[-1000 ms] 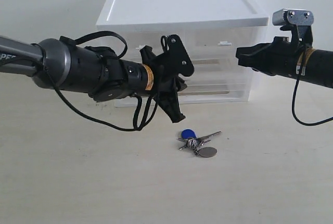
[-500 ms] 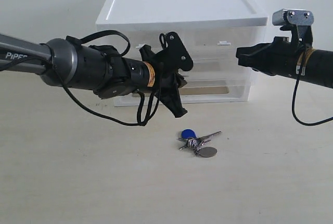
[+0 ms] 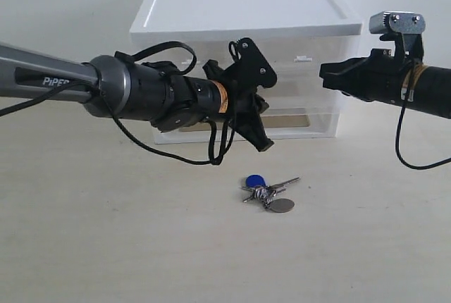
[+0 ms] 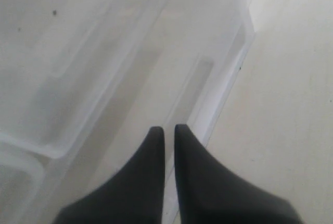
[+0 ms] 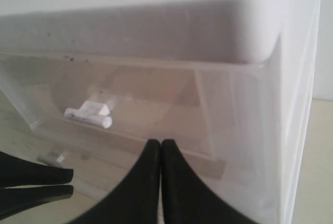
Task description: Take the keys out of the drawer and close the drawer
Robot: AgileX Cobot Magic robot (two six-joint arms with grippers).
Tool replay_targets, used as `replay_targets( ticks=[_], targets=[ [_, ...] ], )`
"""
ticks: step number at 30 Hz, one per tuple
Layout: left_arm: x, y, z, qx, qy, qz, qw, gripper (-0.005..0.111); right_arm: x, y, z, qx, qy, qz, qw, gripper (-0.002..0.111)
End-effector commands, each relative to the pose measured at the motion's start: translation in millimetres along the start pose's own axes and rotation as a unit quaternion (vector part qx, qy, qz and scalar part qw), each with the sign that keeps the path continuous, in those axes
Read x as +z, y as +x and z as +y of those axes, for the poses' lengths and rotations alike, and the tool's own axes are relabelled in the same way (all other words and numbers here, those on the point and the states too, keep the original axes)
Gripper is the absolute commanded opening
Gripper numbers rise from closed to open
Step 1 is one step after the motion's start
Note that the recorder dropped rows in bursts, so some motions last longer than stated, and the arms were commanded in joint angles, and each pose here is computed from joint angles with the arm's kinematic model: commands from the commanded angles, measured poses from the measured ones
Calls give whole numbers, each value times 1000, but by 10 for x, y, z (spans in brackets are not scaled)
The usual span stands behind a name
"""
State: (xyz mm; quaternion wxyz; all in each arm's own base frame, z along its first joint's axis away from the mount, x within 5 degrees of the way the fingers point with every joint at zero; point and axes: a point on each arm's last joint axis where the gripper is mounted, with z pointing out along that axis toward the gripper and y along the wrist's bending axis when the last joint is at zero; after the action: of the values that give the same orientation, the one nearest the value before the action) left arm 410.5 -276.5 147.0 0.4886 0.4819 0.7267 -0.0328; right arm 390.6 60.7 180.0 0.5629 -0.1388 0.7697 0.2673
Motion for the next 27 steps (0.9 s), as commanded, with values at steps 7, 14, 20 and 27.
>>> replay_targets(
  ticks=[7,14,20,27],
  targets=[
    [-786,-163,146,-43,-15,-43,998,4,-72,-171,33,-27,2,-9,1000,0],
    [-1575,-152,71,-50,-48,-86,994,4,-130,-136,76,-21,-3,-10,1000,0],
    [-1770,-117,198,-114,-151,-135,973,4,-304,-274,208,-40,-7,-46,998,0],
    [-1580,131,242,-154,-200,-115,961,4,-222,-127,46,-21,40,-53,998,0]
  ],
)
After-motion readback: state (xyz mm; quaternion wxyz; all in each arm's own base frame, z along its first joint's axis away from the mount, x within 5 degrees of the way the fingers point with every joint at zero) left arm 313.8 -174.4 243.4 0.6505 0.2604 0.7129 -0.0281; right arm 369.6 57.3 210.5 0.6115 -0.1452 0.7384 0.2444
